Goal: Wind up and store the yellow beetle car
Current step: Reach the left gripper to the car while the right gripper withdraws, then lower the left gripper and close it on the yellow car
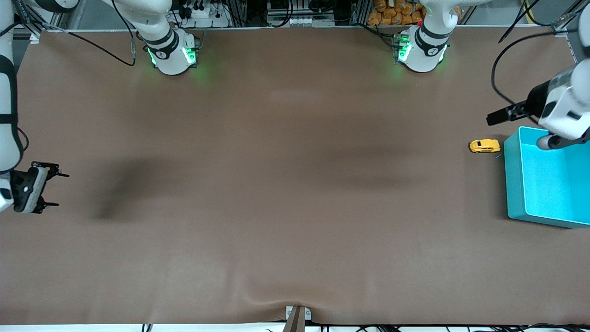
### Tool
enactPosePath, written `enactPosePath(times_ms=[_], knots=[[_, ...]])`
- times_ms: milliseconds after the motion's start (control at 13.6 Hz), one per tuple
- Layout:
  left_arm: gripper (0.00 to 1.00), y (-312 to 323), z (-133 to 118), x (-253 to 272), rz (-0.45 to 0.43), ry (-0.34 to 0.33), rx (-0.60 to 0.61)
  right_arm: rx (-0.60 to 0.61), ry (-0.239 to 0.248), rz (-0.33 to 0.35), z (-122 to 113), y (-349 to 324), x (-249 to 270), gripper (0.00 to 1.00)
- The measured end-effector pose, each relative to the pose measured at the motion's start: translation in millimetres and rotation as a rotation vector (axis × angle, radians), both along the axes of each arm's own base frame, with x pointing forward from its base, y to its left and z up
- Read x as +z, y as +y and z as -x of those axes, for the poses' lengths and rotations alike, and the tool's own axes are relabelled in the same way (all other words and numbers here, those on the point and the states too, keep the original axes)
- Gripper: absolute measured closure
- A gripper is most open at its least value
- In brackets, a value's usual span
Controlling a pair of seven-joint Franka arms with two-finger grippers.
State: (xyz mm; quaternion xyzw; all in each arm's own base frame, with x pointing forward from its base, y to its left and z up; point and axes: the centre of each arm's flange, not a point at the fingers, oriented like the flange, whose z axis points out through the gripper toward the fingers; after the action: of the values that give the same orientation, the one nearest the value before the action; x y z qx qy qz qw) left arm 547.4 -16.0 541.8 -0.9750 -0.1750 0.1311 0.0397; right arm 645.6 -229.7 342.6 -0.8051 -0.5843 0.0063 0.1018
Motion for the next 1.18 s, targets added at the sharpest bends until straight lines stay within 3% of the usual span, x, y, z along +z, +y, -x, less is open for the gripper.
enactPosePath(times_ms=[294, 662, 883, 1177], knots=[[0.0, 52, 0, -84, -0.054, -0.022, 0.26, -0.248, -0.005, 0.02, -10, 32, 71, 0.0], [0.0, 97, 21, -177, -0.109, -0.116, 0.506, -0.557, -0.068, 0.054, -12, 93, 155, 0.0], [0.0, 119, 48, -229, -0.172, -0.164, 0.588, -0.772, -0.088, 0.057, -1, 120, 205, 0.0], [0.0, 152, 73, -257, -0.184, -0.14, 0.696, -1.046, -0.053, 0.056, 21, 121, 235, 0.0]])
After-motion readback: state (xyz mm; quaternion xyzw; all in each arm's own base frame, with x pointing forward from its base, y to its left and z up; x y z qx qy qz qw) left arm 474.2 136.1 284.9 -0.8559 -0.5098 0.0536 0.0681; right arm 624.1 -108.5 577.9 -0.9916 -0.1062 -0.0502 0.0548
